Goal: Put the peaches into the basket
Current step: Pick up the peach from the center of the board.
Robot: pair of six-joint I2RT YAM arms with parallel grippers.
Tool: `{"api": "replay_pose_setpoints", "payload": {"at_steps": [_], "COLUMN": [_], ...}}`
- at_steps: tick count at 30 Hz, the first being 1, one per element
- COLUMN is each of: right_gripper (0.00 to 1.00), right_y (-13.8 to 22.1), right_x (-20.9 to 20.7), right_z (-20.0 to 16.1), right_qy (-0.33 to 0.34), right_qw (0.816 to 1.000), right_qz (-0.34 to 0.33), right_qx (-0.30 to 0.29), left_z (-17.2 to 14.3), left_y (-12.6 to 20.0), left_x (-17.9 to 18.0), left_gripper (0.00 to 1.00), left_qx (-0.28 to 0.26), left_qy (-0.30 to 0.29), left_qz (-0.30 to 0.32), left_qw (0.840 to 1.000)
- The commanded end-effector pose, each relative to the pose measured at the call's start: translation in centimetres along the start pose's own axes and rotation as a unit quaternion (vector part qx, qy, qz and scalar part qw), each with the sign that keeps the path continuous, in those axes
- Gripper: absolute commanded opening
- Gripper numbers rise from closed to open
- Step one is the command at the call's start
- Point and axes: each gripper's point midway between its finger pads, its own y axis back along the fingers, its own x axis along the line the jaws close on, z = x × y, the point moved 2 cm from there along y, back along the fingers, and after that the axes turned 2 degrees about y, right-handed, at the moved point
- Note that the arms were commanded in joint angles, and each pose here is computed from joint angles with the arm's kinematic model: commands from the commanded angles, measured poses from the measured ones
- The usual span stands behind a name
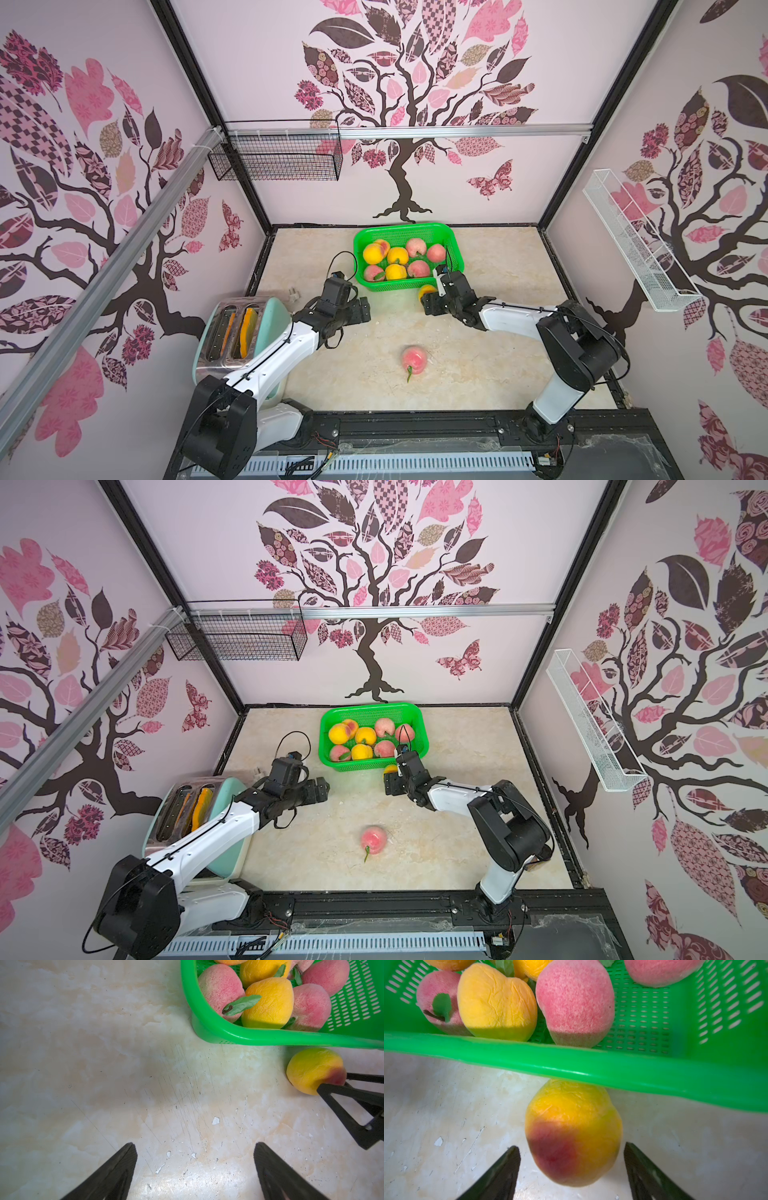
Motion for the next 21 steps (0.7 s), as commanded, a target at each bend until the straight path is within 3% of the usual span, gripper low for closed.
{"api": "replay_pose_setpoints", "payload": {"at_steps": [1, 16, 21], "right_gripper": [0.81, 0.82, 0.77], "right_y": [-0.4, -1.6, -1.7], "right_x": [0.3, 0.4, 0.6], "right_z": [1.0, 0.8, 0.7], "right_qy": [0.007, -0.001, 0.007], "right_qw": [1.000, 1.000, 1.000], "right_qz": [-0.004, -0.003, 0.003], "right_qx": [-0.005, 0.003, 0.004], "left_z": [0.4, 0.2, 0.4], "left_y": [0.4, 0.6, 0.8], "left_x": [0.2, 0.6, 0.6], "left_gripper": [0.92, 0.92, 0.92], "left_qx": [-0.012, -0.012, -0.015], "left_qy": [0.001, 0.003, 0.002], "left_qz": [0.002, 0.007, 0.008], "left_qw": [1.000, 1.000, 1.000]}}
